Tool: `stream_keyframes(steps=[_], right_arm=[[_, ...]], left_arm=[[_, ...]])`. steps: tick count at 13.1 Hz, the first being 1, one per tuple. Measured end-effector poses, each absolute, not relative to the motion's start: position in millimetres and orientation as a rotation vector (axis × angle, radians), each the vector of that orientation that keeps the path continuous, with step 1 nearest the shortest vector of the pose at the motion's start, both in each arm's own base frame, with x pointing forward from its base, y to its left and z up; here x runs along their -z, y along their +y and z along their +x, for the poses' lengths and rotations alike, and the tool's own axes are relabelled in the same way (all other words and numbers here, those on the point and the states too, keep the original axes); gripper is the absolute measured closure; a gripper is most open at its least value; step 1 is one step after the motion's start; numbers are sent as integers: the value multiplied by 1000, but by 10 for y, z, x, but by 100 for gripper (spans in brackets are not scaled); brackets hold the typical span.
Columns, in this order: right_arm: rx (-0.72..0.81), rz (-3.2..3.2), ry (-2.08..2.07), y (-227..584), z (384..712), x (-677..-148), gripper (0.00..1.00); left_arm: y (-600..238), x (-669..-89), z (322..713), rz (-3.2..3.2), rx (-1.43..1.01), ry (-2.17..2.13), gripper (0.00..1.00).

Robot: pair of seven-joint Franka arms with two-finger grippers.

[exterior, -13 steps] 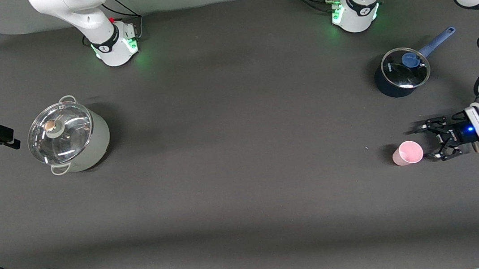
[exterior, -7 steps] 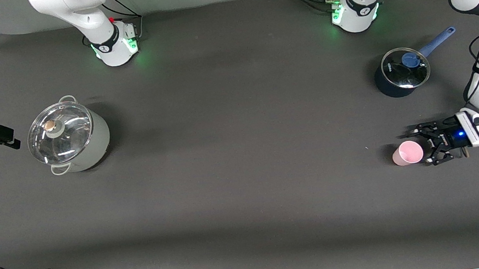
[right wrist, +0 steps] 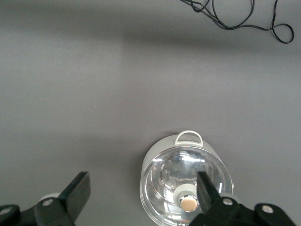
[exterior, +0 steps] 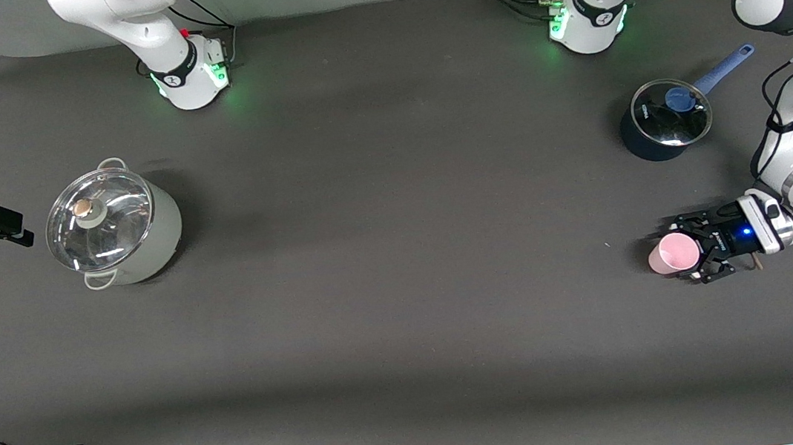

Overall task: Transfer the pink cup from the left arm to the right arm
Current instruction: 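Close the left gripper around the pink cup, then lift the pink cup with the left gripper toward the table middle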

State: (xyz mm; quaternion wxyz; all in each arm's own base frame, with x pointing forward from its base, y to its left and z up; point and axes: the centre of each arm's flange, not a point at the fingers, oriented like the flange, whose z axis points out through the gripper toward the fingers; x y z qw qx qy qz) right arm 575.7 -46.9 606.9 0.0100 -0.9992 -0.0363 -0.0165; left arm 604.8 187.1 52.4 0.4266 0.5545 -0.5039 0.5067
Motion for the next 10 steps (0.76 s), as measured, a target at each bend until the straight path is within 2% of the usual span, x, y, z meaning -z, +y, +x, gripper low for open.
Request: stream_keyframes(steps=[5, 8, 10], right_arm=[[51, -3119, -113, -469, 5757, -6068, 0], [49, -3119, -113, -469, 5756, -6067, 0], [49, -3119, -113, -469, 5756, -6067, 0]], left_arm=[[1683, -509, 6124, 1374, -1271, -1253, 1], [1641, -476, 6141, 1385, -1268, -1258, 7], [1637, -478, 6149, 1378, -1280, -1271, 33]])
